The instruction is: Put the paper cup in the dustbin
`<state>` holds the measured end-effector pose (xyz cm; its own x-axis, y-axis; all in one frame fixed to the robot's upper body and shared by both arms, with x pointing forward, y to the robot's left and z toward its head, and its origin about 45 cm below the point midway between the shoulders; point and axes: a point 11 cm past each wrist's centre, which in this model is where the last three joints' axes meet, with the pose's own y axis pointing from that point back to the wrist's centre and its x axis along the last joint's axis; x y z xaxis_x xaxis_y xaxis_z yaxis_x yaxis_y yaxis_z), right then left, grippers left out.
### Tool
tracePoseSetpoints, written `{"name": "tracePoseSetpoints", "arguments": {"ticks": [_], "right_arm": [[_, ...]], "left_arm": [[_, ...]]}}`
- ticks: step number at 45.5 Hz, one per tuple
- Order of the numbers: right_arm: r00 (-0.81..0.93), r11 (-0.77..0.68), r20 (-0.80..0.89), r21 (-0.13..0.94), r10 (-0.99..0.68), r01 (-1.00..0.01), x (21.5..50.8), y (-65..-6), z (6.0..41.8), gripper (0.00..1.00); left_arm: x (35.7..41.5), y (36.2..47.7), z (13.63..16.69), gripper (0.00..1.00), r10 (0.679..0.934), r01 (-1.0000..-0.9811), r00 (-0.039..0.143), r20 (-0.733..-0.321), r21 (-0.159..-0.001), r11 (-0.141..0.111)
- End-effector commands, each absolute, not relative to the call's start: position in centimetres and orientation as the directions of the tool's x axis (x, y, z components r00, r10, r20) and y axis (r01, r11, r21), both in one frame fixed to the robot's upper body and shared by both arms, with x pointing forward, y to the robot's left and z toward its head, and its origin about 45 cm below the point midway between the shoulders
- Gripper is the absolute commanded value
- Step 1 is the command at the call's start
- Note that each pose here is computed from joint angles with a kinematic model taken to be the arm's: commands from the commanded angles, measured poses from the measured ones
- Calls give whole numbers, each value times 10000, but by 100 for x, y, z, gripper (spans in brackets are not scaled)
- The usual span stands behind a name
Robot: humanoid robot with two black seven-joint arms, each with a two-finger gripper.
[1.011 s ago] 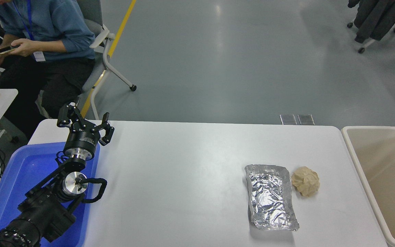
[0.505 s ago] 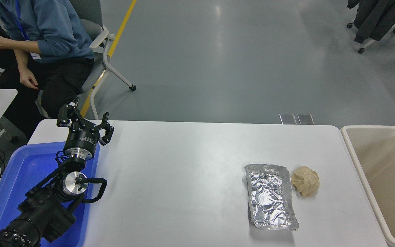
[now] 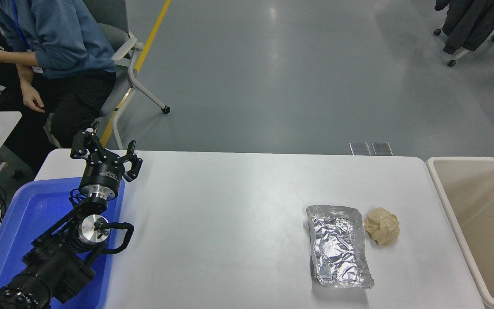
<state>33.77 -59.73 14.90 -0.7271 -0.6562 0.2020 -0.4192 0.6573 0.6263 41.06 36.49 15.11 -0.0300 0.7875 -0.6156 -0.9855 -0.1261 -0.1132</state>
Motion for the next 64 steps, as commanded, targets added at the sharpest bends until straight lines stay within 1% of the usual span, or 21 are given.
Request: {"name": "tracePoseSetpoints", "arguments": {"ticks": [1, 5, 7, 13, 20, 26, 28, 36, 39, 40, 43, 45, 49, 52, 56, 57, 58, 64], "right_arm": [[-7079, 6487, 2208, 6372, -6709, -4161, 3373, -5838, 1328, 0], [-7000, 6408, 2222, 6447, -6787, -4168, 3367, -5787, 1265, 0], [-6964, 6398, 2282, 6485, -6804, -4125, 3332, -5772, 1208, 0], [-6861, 6312, 2273, 6523, -6911, -4197, 3330, -5680, 1109, 0], [-6786, 6190, 2310, 6714, -6973, -4075, 3273, -5594, 969, 0], [-6798, 6192, 2373, 6784, -6940, -3954, 3201, -5584, 888, 0], [-6797, 6194, 2383, 6789, -6937, -3942, 3194, -5586, 883, 7], [-6772, 6191, 2486, 6866, -6925, -3812, 3116, -5600, 822, 15], [-6791, 6204, 2521, 6895, -6894, -3738, 3081, -5607, 797, 23], [-6783, 6195, 2523, 6904, -6901, -3735, 3075, -5607, 792, 27], [-6805, 6208, 2527, 6906, -6878, -3710, 3062, -5611, 783, 41], [-6804, 6198, 2527, 6923, -6879, -3695, 3049, -5612, 773, 47], [-6879, 6176, 2416, 6935, -6844, -3709, 3049, -5622, 781, 64], [-6894, 6190, 2401, 6912, -6834, -3729, 3045, -5651, 802, 74], [-6793, 6232, 2515, 6840, -6894, -3792, 3040, -5707, 844, 96], [-6820, 6281, 2537, 6797, -6859, -3788, 3029, -5749, 873, 98], [-6826, 6309, 2544, 6757, -6851, -3813, 3027, -5784, 904, 98], [-6716, 6172, 2229, 6583, -7066, -4309, 3100, -5929, 1106, 99]], "left_arm": [[4107, 3645, 1512, 100, 7873, -9858, -290, -6159, -1129, -1246], [4105, 3651, 1510, 100, 7867, -9854, -310, -6165, -1130, -1273], [4105, 3649, 1511, 100, 7872, -9855, -290, -6160, -1139, -1254], [4105, 3650, 1511, 100, 7876, -9855, -304, -6155, -1131, -1264], [4107, 3646, 1514, 100, 7873, -9855, -290, -6159, -1141, -1255], [4105, 3650, 1511, 100, 7876, -9855, -304, -6155, -1131, -1264], [4105, 3650, 1511, 100, 7876, -9855, -304, -6155, -1131, -1264], [4105, 3650, 1511, 100, 7876, -9855, -304, -6155, -1131, -1264], [4105, 3650, 1511, 100, 7876, -9855, -304, -6155, -1131, -1264], [4107, 3646, 1514, 100, 7873, -9855, -290, -6159, -1141, -1255], [4105, 3650, 1511, 100, 7864, -9854, -296, -6170, -1138, -1263], [4105, 3650, 1511, 100, 7876, -9855, -304, -6155, -1131, -1264], [4105, 3651, 1510, 100, 7867, -9854, -310, -6165, -1130, -1273], [4105, 3651, 1510, 100, 7867, -9854, -310, -6165, -1130, -1273], [4105, 3650, 1511, 100, 7876, -9855, -304, -6155, -1131, -1264], [4105, 3651, 1510, 100, 7867, -9854, -310, -6165, -1130, -1273], [4105, 3649, 1511, 100, 7872, -9855, -290, -6160, -1139, -1254], [4106, 3650, 1509, 100, 7867, -9857, -310, -6165, -1118, -1264]]}}
